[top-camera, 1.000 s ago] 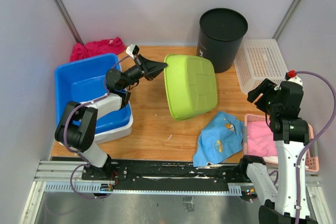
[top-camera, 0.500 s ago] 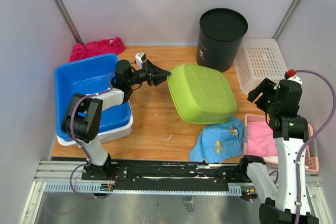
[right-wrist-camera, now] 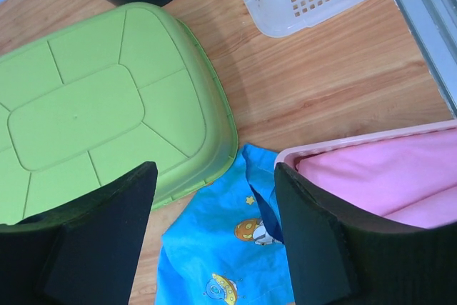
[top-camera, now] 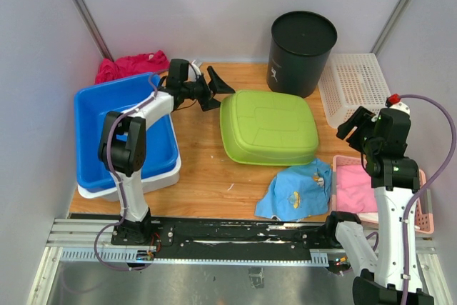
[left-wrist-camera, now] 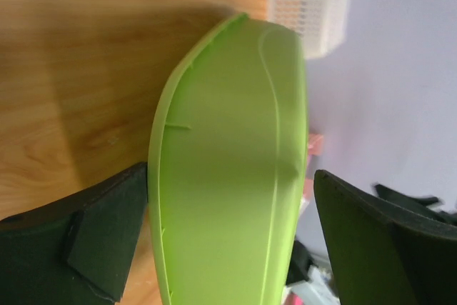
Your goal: Turn the large container upside down
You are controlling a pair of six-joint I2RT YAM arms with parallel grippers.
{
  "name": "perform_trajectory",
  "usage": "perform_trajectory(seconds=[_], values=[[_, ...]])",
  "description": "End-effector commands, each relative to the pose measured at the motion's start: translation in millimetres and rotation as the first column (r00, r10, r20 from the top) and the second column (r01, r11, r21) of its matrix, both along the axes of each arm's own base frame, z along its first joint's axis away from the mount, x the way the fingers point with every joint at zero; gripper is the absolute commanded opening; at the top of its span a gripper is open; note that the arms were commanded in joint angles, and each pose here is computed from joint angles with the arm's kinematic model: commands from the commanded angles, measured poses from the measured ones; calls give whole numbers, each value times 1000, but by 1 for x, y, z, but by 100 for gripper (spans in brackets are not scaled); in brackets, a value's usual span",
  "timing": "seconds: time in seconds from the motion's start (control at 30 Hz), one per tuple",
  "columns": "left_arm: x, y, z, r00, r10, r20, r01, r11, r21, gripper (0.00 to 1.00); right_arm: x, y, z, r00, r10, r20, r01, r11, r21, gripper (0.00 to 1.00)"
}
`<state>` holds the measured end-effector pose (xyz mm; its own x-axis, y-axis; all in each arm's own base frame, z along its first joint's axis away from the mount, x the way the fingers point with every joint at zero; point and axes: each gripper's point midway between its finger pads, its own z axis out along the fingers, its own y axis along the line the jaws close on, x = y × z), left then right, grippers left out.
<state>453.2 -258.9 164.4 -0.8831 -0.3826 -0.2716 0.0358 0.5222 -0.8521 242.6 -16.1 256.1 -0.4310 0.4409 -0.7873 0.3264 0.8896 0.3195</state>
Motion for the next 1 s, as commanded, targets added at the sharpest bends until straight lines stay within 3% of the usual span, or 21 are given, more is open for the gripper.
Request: perform_trajectory(seconds=[0.0,0.2,0.4,0.47,0.63,0.97], values=[[14,38,-19,998,23,54,-38,951,306,99,3,15,-17,989,130,-66,-130,991,3,69],[20,78,-18,987,93,131,-149,835,530,99,6,26,-39,972,190,-134,-184,981,56,69],[-11,73,-21,986,74,149,-148,794,589,99,11,26,-45,971,195,-141,-188,980,63,70],[-29,60,-22,989,46,143,-118,824,554,99,12,27,-48,970,195,-146,-187,980,67,70],[-68,11,-26,991,-64,114,28,955,296,99,15,29,-52,968,201,-150,-190,978,83,70],[-80,-99,-27,915,-363,174,334,926,177,99,14,29,-46,970,202,-136,-193,978,76,70]])
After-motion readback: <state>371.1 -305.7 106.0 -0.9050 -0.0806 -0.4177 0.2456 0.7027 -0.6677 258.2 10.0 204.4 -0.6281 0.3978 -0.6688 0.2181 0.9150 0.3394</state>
